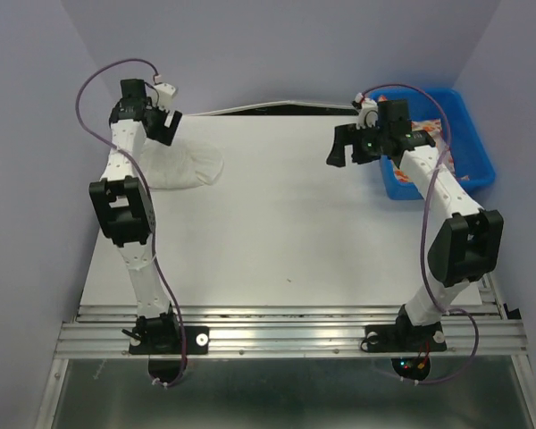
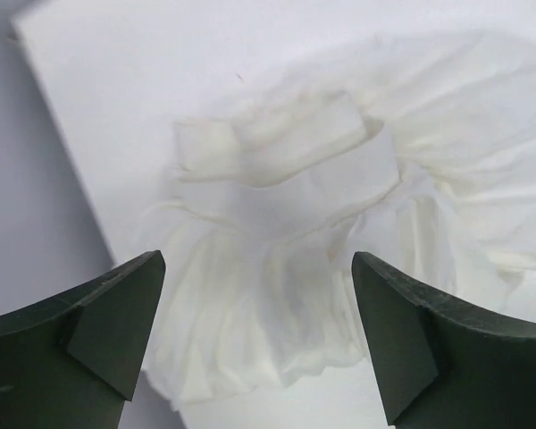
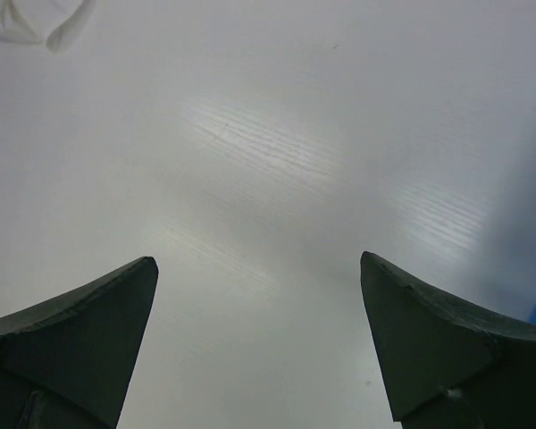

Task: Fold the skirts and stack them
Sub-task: Neatly place the folded skirt to the corner, then grab the skirt from the pile

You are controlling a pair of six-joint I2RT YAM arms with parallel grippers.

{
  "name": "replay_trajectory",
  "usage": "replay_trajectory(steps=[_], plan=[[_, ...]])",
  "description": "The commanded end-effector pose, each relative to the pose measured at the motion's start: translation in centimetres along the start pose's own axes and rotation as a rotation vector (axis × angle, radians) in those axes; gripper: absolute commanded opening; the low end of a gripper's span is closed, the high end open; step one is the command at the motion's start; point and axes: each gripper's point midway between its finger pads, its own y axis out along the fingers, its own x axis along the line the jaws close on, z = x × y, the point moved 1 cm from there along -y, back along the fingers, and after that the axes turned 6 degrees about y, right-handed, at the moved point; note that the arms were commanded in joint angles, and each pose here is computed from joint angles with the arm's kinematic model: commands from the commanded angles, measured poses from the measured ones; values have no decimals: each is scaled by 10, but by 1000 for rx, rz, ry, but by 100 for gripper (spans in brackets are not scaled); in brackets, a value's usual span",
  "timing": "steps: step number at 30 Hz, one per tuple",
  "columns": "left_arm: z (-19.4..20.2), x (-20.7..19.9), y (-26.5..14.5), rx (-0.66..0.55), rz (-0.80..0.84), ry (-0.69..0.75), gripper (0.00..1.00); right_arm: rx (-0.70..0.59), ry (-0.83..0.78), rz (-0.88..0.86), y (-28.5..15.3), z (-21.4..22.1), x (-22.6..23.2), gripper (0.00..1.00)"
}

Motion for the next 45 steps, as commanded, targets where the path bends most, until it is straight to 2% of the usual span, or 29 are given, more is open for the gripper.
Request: replay_trajectory(steps=[1,2,4,5,7,8,10,12,17,18,21,26,28,36,39,41,43,44,45], plan=[[-106,47,-146,-355,-249,14,98,-220,-71,63,-70,-65,-8,100],[-118,49,-178,-410,-278,21,98,-253,-76,103,-82,-74,-21,100],[-125,41,-200,-458,-265,10,98,-307,-85,151,-100,-92,-35,100],[-129,31,-220,-480,-253,5,98,-333,-58,202,-113,-99,-61,100],[-127,8,-236,-497,-177,-13,98,-363,2,223,-123,-113,-91,100],[-123,-5,-239,-493,-132,-22,99,-381,73,257,-136,-115,-121,100],[-102,-43,-240,-461,22,-60,99,-384,155,284,-133,-122,-153,100],[-89,-64,-241,-450,83,-106,99,-383,193,337,-135,-123,-184,100],[-49,-115,-245,-456,182,-289,99,-351,239,492,-90,-126,-260,100],[-40,-125,-239,-450,207,-306,99,-346,257,509,-84,-123,-275,100],[-36,-133,-259,-505,202,-321,99,-335,281,539,-52,-113,-308,100],[-6,-152,-268,-483,200,-352,99,-343,331,539,-20,-98,-332,100],[5,-152,-268,-473,169,-343,99,-321,356,574,-6,-79,-348,100],[21,-151,-253,-409,137,-331,99,-282,396,614,35,-48,-385,98],[20,-148,-249,-401,134,-336,99,-258,385,680,39,-35,-401,95],[17,-147,-248,-398,133,-336,99,-252,377,737,36,-30,-410,87],[17,-146,-246,-392,133,-335,99,-236,361,778,34,-23,-417,77],[16,-144,-247,-393,130,-336,99,-234,349,785,34,-23,-419,65],[16,-144,-246,-389,130,-337,99,-231,342,777,34,-24,-418,59]])
